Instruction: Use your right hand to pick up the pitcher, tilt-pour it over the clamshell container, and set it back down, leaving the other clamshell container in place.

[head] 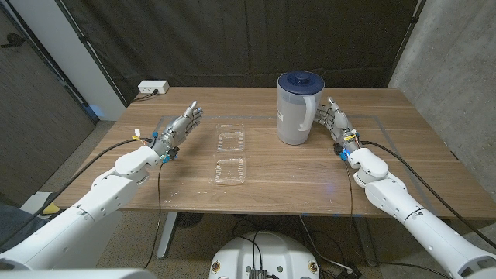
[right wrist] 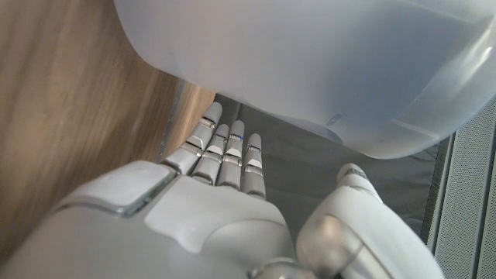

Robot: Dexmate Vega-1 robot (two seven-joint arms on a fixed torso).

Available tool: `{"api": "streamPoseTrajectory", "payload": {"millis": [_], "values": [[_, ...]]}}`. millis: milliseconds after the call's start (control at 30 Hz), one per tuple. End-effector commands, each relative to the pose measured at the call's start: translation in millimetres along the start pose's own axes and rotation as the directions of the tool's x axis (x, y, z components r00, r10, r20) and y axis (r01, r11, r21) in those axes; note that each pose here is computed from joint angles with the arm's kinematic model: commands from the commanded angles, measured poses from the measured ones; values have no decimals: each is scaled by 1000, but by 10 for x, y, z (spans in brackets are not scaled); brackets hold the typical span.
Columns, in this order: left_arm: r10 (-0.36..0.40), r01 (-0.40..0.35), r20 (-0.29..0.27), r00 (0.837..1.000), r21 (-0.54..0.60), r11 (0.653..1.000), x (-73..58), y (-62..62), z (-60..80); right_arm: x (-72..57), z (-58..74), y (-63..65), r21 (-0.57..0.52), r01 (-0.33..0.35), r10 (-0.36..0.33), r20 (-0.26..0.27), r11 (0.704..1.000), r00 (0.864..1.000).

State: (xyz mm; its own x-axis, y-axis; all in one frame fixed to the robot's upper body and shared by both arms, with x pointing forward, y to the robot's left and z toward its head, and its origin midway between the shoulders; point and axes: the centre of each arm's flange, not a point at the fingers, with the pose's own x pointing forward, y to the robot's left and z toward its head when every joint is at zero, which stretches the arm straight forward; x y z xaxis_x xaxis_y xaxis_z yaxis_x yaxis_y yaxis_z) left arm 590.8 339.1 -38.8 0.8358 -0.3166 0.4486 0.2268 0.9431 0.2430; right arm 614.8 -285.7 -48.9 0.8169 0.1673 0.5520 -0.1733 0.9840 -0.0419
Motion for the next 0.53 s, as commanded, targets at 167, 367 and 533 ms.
{"api": "streamPoseTrajectory", "payload": {"millis": [167,367,533], "values": [[8,-8,9,1000,1,1000,-15,12,23,35,19,-72,7,25,-25,2,1000,1000],[13,-13,12,1000,-2,1000,-24,48,14,29,9,-68,7,36,-36,-6,999,999],[11,-11,10,1000,-4,1000,6,85,-4,28,4,-53,5,44,-44,-12,999,999]]}}
